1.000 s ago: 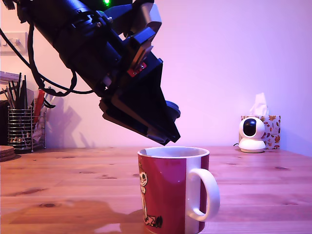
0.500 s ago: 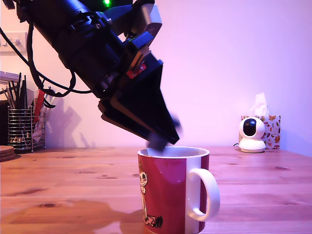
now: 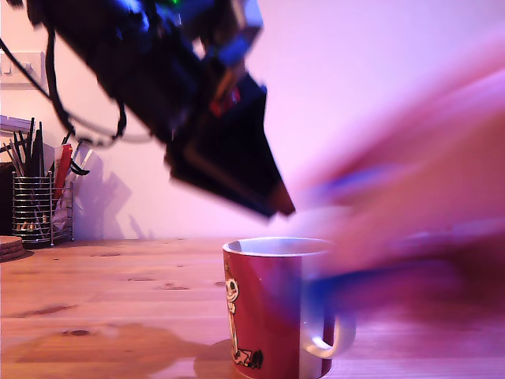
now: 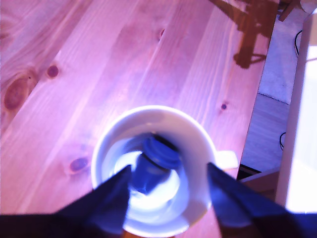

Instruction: Pick up the coffee capsules on the table and drop them inside the coffee cup

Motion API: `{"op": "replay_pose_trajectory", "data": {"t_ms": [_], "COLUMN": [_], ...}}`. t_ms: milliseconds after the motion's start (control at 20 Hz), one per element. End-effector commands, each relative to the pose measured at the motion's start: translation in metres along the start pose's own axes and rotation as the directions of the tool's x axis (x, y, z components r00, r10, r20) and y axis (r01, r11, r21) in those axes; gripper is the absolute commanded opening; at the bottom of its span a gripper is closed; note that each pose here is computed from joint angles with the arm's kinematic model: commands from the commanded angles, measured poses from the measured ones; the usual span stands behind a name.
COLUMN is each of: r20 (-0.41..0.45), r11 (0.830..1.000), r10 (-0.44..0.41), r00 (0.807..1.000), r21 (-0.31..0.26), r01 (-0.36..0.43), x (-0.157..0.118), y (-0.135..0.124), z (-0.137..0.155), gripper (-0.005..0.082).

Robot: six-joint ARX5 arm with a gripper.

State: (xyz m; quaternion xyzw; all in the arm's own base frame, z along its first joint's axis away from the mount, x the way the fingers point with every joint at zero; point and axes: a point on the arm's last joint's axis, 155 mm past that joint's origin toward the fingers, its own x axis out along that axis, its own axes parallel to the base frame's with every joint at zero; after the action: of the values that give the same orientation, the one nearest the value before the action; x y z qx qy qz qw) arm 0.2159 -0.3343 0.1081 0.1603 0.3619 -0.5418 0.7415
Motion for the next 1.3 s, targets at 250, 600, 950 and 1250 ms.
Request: {"op": "replay_pose_trajectory", "data": {"t_ms": [250,600,950,1250], "r20": [0.166,0.136,0.136,0.228], "r11": [0.99,0.983,0.976,0.961], "r10": [0.128,0.184,0.216,0.275], "r00": [0.978,0.973,0.967,0.934], "r21": [0.031,-0.003,-0.032,-0.052], "r01": [-0.135,-0.186,-0.214,-0.27], "x": [-0.051,-0.053,-0.06,-0.095], "y": [0.017,0.028,0.042,0.055], "z": [0.042,0.034,0.032,0.049], "gripper": [-0.0021,-0.0021,-0.0021,-0.0021]}}
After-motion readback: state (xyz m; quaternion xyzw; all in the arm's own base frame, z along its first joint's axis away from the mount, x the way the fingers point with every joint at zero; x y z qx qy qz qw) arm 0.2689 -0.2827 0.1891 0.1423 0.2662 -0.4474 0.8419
